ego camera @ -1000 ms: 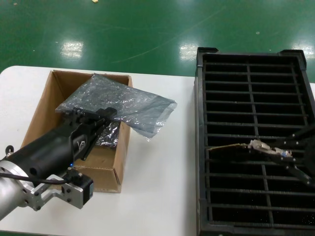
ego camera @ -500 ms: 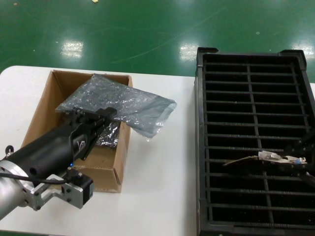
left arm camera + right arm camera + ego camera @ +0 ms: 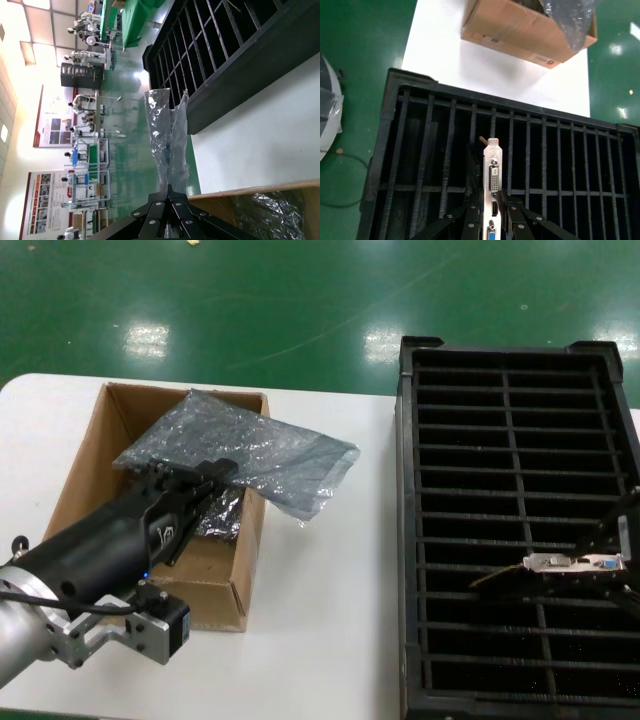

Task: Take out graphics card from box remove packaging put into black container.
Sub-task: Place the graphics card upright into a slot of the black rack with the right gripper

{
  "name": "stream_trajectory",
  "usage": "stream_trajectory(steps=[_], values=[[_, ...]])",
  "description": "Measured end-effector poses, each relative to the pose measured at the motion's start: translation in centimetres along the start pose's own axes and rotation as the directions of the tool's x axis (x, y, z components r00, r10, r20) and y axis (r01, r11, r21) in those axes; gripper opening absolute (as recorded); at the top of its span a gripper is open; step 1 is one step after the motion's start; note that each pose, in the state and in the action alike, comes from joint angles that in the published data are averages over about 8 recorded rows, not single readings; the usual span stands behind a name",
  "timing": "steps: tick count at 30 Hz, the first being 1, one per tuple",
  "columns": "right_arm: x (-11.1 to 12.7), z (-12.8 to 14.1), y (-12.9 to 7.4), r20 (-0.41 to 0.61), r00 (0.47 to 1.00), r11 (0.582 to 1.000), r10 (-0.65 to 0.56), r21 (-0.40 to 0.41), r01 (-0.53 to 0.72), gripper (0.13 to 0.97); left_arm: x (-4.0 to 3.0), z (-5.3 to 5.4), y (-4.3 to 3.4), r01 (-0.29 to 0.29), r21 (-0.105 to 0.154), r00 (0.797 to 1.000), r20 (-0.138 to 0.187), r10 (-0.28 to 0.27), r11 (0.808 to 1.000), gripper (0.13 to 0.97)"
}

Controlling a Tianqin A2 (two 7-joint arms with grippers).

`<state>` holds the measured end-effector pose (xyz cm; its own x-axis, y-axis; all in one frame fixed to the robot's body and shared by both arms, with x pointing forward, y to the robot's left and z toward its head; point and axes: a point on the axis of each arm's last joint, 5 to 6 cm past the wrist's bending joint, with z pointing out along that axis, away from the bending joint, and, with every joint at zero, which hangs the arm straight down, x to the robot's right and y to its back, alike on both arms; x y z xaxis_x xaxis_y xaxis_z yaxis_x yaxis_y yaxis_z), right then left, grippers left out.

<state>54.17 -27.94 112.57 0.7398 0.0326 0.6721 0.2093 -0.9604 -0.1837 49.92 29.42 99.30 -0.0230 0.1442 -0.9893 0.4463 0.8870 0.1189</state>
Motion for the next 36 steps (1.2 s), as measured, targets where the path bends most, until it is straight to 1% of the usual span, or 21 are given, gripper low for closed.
stream_trajectory(steps=[6, 13, 28, 36], values=[[0.5, 0.5, -1.0, 0.019, 1.0, 1.0, -0.017, -0.024, 0.017, 0.187, 0.0, 0.0, 0.0, 0.0, 0.0, 1.0, 0.0, 0.0, 1.0, 0.14], [0.6, 0.8, -1.6, 0.038, 0.999, 1.0, -0.017, -0.019, 0.018, 0.187, 0.0, 0.0, 0.0, 0.0, 0.0, 1.0, 0.0, 0.0, 1.0, 0.14], [0.1, -1.0, -1.6, 0.035, 0.999, 0.999, -0.029, 0.016, 0.029, 0.187, 0.0, 0.0, 0.0, 0.0, 0.0, 1.0, 0.0, 0.0, 1.0, 0.14], [-0.2, -0.4, -1.5, 0.053, 0.998, 0.999, -0.034, 0.009, 0.034, 0.187, 0.0, 0.0, 0.0, 0.0, 0.0, 1.0, 0.0, 0.0, 1.0, 0.14]])
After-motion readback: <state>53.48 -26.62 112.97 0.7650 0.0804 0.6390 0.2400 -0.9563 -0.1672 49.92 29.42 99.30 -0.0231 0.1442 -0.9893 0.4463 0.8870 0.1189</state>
